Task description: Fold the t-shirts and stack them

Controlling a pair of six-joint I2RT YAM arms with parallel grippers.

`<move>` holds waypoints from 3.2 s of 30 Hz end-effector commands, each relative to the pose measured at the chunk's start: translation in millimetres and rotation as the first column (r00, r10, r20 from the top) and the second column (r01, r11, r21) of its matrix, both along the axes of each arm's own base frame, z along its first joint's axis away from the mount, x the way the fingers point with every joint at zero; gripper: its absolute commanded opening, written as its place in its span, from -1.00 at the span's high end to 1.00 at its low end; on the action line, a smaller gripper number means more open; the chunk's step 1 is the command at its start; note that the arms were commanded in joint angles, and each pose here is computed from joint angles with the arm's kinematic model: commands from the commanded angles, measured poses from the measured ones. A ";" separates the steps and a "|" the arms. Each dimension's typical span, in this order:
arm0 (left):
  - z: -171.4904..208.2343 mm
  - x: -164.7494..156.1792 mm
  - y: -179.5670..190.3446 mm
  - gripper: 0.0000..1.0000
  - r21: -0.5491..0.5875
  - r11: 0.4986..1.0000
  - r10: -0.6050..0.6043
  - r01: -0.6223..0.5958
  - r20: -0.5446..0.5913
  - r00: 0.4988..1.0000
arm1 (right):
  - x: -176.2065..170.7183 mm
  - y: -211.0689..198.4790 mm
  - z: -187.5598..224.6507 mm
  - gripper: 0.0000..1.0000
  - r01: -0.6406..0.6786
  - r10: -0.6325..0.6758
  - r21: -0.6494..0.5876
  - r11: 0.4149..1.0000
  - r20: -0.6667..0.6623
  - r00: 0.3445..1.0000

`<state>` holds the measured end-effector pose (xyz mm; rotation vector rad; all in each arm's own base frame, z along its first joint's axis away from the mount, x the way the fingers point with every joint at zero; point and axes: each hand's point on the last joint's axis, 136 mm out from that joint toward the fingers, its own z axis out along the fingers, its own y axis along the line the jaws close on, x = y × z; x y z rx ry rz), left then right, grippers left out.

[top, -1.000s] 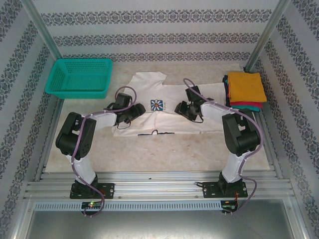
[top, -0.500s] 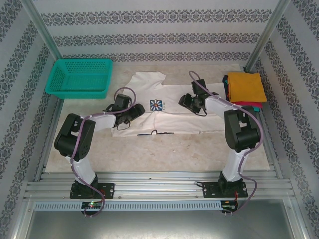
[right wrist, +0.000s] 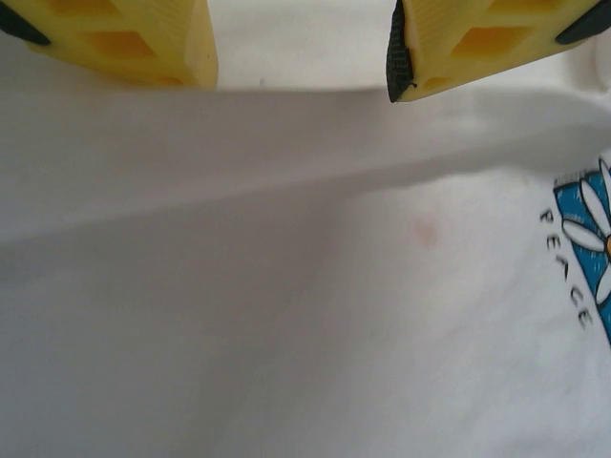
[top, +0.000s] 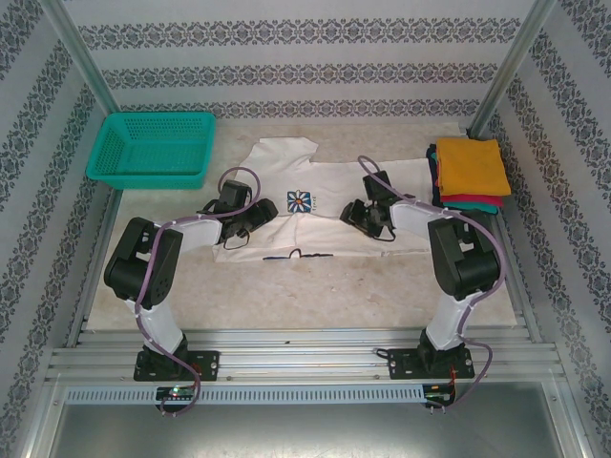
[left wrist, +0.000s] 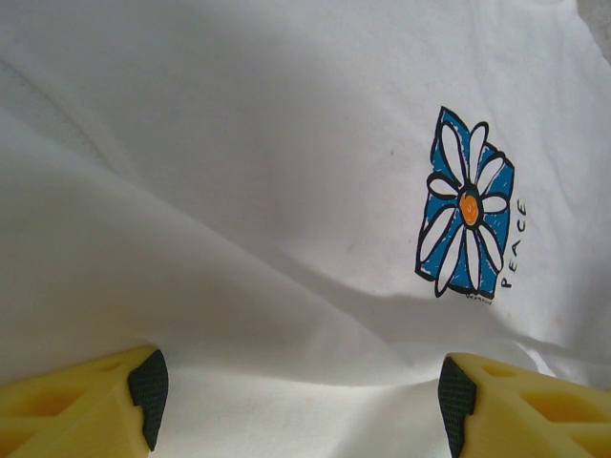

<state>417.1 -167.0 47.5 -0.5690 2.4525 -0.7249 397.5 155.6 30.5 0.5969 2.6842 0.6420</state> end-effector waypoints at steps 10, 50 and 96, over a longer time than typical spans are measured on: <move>0.0 -6.7 8.7 -0.53 0.039 0.999 -0.004 0.004 0.001 1.000 | 68.0 -47.6 7.6 -0.02 0.044 -0.039 -0.083 0.996 0.058 0.998; 58.2 -46.7 41.4 -0.92 0.151 0.988 0.025 -0.036 0.070 0.997 | -83.8 -77.6 36.8 -0.04 0.023 -0.025 -0.228 0.973 -0.002 1.000; -24.1 162.3 84.8 -0.20 0.529 0.777 -0.211 0.342 -0.292 0.933 | 32.1 -56.1 23.2 -0.06 0.010 -0.012 -0.147 0.989 -0.012 1.000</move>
